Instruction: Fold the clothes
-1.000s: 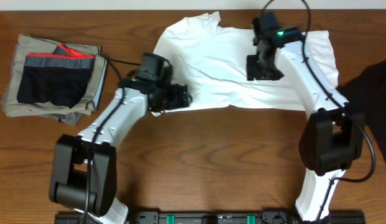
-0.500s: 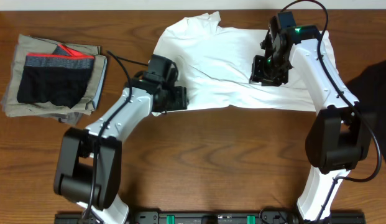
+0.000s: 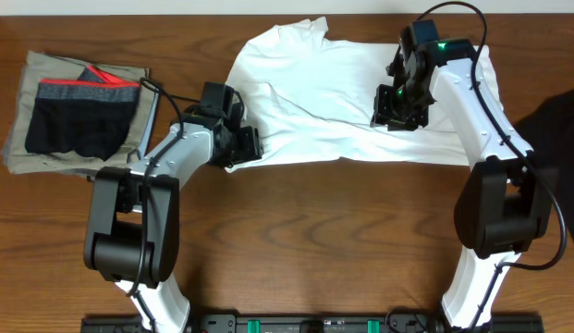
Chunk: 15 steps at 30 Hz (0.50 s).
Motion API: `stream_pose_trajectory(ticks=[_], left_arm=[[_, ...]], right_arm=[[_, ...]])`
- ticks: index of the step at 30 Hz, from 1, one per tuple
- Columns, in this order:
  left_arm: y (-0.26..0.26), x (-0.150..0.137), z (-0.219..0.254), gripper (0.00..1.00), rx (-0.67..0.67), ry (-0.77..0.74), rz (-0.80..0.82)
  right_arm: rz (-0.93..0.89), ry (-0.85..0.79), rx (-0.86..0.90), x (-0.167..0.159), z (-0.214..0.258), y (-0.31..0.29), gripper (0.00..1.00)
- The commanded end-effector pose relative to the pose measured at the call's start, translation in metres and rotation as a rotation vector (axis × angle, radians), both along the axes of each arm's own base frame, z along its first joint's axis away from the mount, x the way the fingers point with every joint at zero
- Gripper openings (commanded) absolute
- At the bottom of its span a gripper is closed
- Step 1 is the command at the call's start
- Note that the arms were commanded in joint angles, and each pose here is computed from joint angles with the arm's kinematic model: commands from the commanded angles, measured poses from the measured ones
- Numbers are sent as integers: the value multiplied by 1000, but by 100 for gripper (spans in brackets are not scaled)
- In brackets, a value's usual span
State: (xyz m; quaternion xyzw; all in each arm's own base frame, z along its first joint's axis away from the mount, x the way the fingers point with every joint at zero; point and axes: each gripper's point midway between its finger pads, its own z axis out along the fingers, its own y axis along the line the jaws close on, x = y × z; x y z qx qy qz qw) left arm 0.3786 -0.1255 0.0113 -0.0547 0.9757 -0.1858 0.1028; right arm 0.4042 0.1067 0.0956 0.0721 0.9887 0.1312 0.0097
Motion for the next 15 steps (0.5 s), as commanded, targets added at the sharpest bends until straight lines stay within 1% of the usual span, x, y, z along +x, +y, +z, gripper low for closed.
stream_pose_trajectory(ticks=[1, 2, 5, 11, 15], left_arm=[[21, 2, -8, 59, 34, 29, 75], [33, 2, -11, 59, 66, 45, 126], [59, -3, -15, 58, 132, 85, 214], [83, -16, -18, 58, 145, 154, 275], [93, -23, -20, 58, 147, 202, 349]], right_arm=[[-4, 26, 7, -5, -4, 3, 39], [-4, 29, 3, -6, -4, 3, 40], [-3, 35, 2, -8, -4, 3, 40], [1, 36, 2, -8, -4, 4, 42], [12, 56, -17, -14, -5, 6, 43]])
